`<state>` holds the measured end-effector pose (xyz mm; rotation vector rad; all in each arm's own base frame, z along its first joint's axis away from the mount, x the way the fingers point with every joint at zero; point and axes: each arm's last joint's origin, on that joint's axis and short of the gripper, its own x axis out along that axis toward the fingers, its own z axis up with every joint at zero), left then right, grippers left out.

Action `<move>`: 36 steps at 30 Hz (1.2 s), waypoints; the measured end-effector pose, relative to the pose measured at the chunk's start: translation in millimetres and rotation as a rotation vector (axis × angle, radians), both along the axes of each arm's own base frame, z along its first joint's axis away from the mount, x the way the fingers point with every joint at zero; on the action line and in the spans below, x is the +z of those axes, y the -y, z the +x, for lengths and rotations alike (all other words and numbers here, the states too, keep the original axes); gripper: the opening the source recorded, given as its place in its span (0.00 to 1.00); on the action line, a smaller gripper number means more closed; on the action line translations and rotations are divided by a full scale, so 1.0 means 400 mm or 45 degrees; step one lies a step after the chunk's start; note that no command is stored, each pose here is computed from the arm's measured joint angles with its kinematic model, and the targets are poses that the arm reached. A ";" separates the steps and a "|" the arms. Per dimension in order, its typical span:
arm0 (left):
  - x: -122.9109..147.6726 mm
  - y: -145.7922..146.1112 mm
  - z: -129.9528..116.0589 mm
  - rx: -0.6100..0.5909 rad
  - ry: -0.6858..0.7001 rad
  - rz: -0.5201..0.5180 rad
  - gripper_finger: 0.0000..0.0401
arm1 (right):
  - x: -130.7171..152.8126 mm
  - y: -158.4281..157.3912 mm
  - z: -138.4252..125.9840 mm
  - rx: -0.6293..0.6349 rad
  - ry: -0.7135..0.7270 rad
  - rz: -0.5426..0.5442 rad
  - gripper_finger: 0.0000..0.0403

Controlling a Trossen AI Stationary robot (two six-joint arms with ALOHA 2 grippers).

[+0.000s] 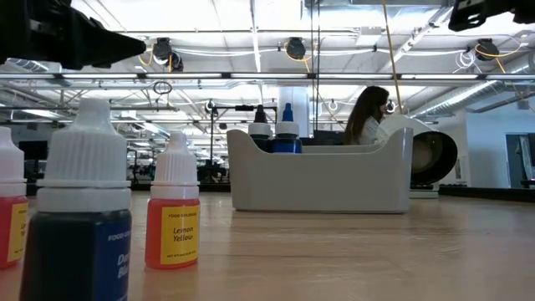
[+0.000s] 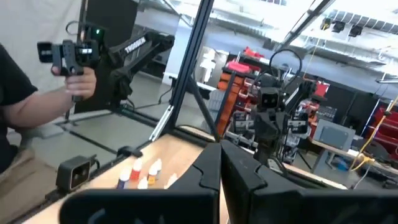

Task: Pick & Place food coloring
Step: Put the small black food coloring into the gray bin

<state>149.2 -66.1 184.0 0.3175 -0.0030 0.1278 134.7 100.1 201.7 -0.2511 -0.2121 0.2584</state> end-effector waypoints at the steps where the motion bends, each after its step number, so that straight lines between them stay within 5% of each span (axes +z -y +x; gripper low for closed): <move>1: -0.003 0.000 0.000 0.000 -0.013 0.008 0.09 | 0.000 0.000 0.000 -0.001 0.002 -0.003 0.00; 12: -0.008 -0.002 0.000 0.038 -0.042 0.032 0.09 | -0.004 -0.001 0.001 -0.015 0.021 -0.132 0.00; 23: -0.014 0.004 0.000 -0.076 -0.032 -0.315 0.09 | -0.004 -0.003 0.000 0.047 0.011 -0.086 0.00; 29: 0.031 0.064 0.034 -0.289 -0.191 -0.227 0.09 | -0.004 -0.001 0.002 0.038 0.010 -0.079 0.00; 36: 0.064 0.150 0.119 -0.163 -0.430 -0.138 0.09 | -0.004 -0.001 0.002 0.041 0.000 -0.048 0.00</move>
